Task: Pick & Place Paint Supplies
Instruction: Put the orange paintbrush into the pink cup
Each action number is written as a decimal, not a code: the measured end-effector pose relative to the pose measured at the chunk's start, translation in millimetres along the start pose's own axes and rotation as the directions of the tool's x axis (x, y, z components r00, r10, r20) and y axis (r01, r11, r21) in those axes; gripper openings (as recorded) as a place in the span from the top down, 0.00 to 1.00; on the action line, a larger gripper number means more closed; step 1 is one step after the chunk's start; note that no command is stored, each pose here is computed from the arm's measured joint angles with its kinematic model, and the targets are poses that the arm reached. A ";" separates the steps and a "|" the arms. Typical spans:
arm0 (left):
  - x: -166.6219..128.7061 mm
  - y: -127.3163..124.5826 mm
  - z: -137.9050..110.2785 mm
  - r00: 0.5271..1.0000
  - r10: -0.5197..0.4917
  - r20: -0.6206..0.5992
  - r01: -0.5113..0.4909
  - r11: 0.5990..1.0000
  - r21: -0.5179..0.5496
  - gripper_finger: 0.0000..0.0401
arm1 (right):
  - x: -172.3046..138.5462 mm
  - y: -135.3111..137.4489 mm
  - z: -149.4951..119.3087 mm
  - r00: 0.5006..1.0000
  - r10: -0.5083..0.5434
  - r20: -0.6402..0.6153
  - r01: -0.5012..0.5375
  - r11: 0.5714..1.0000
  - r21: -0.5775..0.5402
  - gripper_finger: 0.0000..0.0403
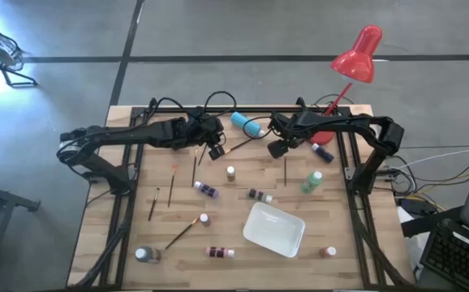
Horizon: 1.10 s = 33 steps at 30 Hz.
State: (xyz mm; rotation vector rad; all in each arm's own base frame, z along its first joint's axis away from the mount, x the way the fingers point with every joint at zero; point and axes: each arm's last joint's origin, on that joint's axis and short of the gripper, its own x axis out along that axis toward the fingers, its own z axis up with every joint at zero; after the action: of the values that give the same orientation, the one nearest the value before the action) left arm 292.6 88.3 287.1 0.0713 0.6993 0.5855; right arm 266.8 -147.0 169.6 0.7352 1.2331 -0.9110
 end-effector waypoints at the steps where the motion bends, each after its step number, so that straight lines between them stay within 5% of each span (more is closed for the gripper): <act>1: 0.0 0.0 0.0 1.000 0.000 0.000 0.000 1.000 0.000 0.75 | 0.8 -0.2 0.5 1.000 0.005 -0.003 -0.005 1.000 0.003 0.53; 33: 0.1 0.3 0.0 1.000 0.001 0.000 -0.001 1.000 -0.007 0.75 | 30.3 -11.4 -8.0 0.994 0.101 0.036 -0.103 0.991 0.085 0.55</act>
State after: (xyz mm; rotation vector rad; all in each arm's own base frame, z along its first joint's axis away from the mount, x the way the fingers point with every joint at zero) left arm 292.5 88.6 287.1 0.0646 0.6973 0.5890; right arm 255.6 -150.7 138.4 0.8428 1.1234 -0.8929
